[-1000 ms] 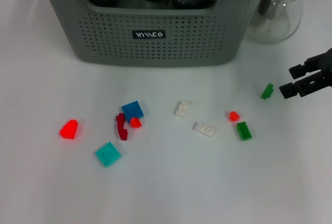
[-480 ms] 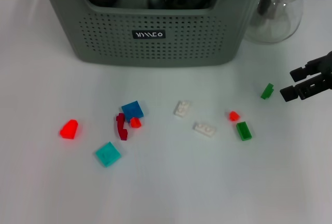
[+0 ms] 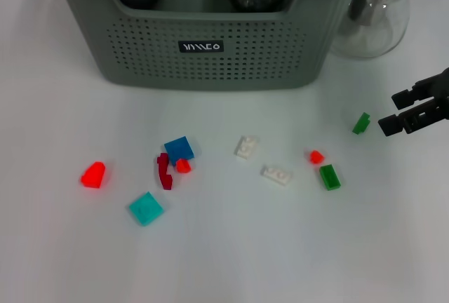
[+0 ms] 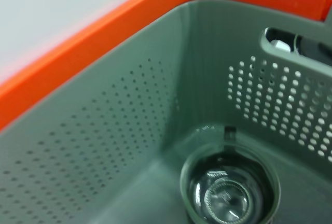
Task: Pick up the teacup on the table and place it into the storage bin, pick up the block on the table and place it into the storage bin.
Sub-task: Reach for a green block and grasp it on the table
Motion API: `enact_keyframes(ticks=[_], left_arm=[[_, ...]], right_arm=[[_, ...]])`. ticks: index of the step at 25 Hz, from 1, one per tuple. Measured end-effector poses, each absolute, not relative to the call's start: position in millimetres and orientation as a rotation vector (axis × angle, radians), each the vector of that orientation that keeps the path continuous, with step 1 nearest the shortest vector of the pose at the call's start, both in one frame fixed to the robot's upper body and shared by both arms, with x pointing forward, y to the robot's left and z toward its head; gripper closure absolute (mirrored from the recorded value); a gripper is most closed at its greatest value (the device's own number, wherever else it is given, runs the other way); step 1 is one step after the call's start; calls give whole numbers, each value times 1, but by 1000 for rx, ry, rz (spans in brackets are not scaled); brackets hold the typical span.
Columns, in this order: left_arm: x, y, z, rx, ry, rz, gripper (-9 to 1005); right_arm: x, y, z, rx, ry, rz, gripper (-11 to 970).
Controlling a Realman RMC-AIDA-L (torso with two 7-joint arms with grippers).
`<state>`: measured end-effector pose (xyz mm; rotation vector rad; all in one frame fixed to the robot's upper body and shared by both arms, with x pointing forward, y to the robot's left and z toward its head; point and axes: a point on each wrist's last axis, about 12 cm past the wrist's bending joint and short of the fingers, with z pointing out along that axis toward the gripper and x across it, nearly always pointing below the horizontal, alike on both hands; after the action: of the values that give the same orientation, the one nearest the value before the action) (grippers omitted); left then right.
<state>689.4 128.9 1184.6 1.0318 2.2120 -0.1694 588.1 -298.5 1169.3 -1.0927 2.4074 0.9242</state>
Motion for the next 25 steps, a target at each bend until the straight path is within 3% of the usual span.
enact_keyframes(ticks=[5,8,15,21,25], left_arm=[[685,151,1209,950,2187,-196,395],[680,173,1240,834,2130,-223,312],[642,215,1290,702,1965,-421,306],[576,247,1284,809,1716,-760,302],[536,265,1249,857,1529,-965,299]], right_arm=[[588,-299,1170,-1095,2403,926,44],[588,-300,1172,-1097,2398,921,44],[589,-303,1175,-1090,2394,913,44],[591,-307,1177,-1081,2402,891,43],[594,-310,1177,-1068,2426,844,43]])
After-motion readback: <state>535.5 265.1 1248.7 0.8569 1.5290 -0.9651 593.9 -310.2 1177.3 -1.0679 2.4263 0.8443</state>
